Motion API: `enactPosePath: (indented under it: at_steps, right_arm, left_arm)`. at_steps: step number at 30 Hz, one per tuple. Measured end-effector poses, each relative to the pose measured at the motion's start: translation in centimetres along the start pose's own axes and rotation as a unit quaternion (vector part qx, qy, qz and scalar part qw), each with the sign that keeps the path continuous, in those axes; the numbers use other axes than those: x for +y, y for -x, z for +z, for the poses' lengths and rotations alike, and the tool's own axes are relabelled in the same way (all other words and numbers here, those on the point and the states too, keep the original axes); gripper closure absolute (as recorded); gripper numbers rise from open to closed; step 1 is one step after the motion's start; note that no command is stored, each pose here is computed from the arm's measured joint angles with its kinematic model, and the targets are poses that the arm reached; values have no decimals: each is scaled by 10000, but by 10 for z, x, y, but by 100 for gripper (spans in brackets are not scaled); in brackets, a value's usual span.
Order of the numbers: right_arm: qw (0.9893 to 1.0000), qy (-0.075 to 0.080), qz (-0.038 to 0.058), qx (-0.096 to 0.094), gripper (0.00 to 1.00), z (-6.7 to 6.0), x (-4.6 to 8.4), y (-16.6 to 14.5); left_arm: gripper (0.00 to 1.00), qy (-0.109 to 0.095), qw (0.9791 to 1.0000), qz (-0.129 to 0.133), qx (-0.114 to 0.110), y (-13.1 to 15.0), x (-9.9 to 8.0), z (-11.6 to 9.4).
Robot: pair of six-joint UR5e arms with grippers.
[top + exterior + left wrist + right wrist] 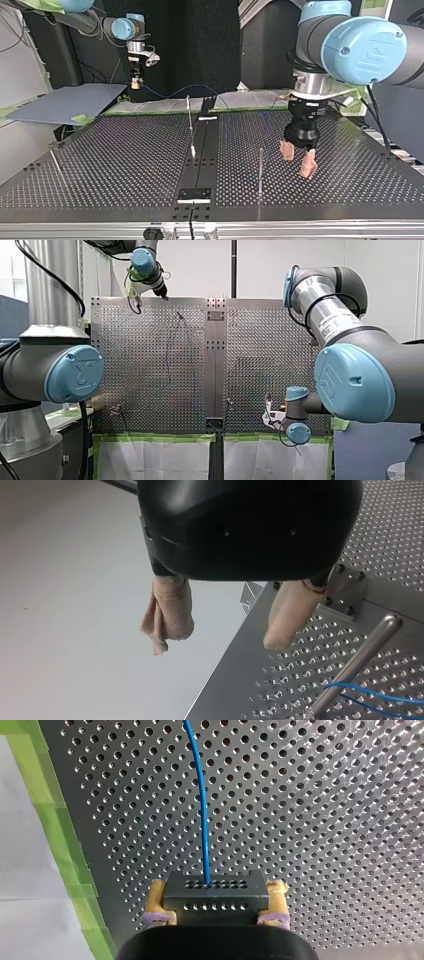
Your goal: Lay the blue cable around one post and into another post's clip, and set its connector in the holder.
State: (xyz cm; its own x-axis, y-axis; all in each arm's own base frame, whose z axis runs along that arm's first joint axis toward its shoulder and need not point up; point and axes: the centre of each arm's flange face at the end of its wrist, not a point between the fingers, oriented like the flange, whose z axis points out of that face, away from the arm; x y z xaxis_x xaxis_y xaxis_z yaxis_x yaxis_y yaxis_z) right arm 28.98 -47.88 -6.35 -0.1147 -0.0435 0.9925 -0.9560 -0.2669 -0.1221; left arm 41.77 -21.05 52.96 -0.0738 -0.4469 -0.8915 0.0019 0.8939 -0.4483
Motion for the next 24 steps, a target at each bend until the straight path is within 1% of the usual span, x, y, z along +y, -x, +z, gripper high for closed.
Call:
enactPosePath:
  at_steps: [7,13,19,24]
  right_arm:
    - [10000,0,-1,-6,100,0,0,0]
    - [10000,1,0,-9,100,0,0,0]
    - [10000,3,0,-8,100,0,0,0]
    - [10000,3,0,-18,100,-1,-1,0]
  left_arm:
    - [0,15,9996,282,-5,0,0,0]
    - [0,21,9985,542,2,0,0,0]
    - [0,28,9966,817,5,0,1,0]
    - [0,29,9943,1061,6,-1,1,0]
